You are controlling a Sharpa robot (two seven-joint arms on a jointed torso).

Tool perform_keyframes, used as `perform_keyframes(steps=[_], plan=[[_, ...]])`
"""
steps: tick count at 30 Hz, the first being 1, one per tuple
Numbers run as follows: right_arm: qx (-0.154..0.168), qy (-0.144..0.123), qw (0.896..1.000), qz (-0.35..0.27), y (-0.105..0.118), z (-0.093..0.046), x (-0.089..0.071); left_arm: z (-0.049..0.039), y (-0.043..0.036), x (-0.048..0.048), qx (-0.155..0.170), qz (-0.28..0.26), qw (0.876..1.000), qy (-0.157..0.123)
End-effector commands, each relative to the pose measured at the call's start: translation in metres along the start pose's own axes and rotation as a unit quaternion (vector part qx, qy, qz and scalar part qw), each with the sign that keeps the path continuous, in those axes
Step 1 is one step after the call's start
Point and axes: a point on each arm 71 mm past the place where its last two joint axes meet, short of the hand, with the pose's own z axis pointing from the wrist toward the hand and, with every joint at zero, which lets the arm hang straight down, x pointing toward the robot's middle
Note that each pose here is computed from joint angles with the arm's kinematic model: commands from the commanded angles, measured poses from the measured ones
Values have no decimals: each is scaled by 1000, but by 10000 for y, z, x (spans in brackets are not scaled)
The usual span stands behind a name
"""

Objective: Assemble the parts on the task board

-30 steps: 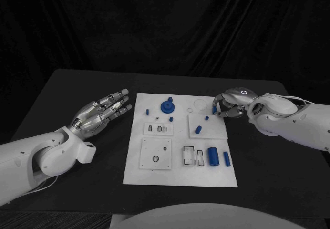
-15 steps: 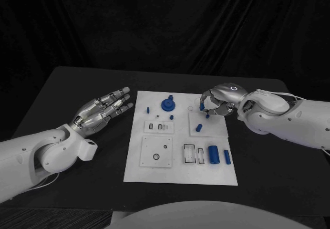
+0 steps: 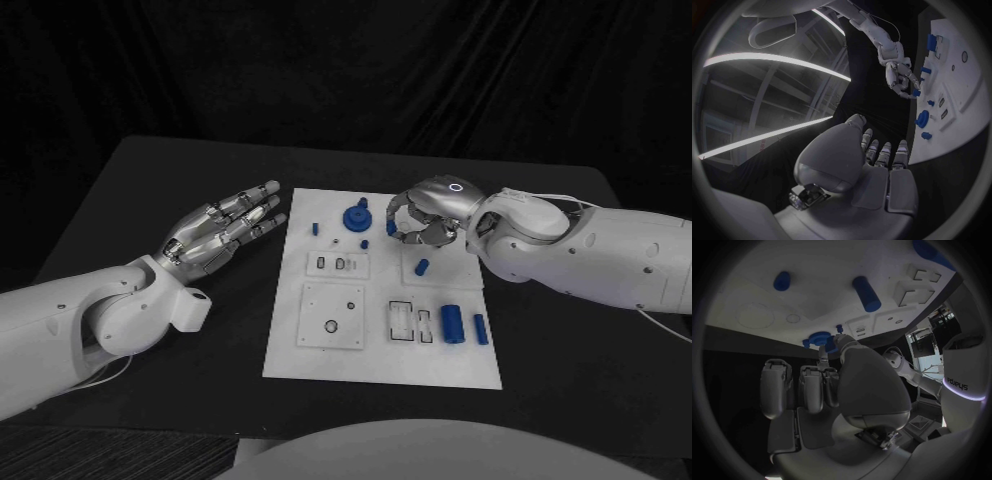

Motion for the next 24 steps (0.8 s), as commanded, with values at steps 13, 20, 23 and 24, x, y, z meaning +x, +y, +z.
perform_keyframes(steps=[13,20,23,24], plan=[[-32,12,999,-1,352,230,79,23,5,35,2,-6,1000,10],[-25,28,999,-4,403,262,121,35,8,48,1,-7,1000,13],[-22,33,999,-4,410,262,139,35,8,49,2,-8,1000,13],[-21,34,999,-4,413,262,146,35,8,49,2,-8,1000,13]])
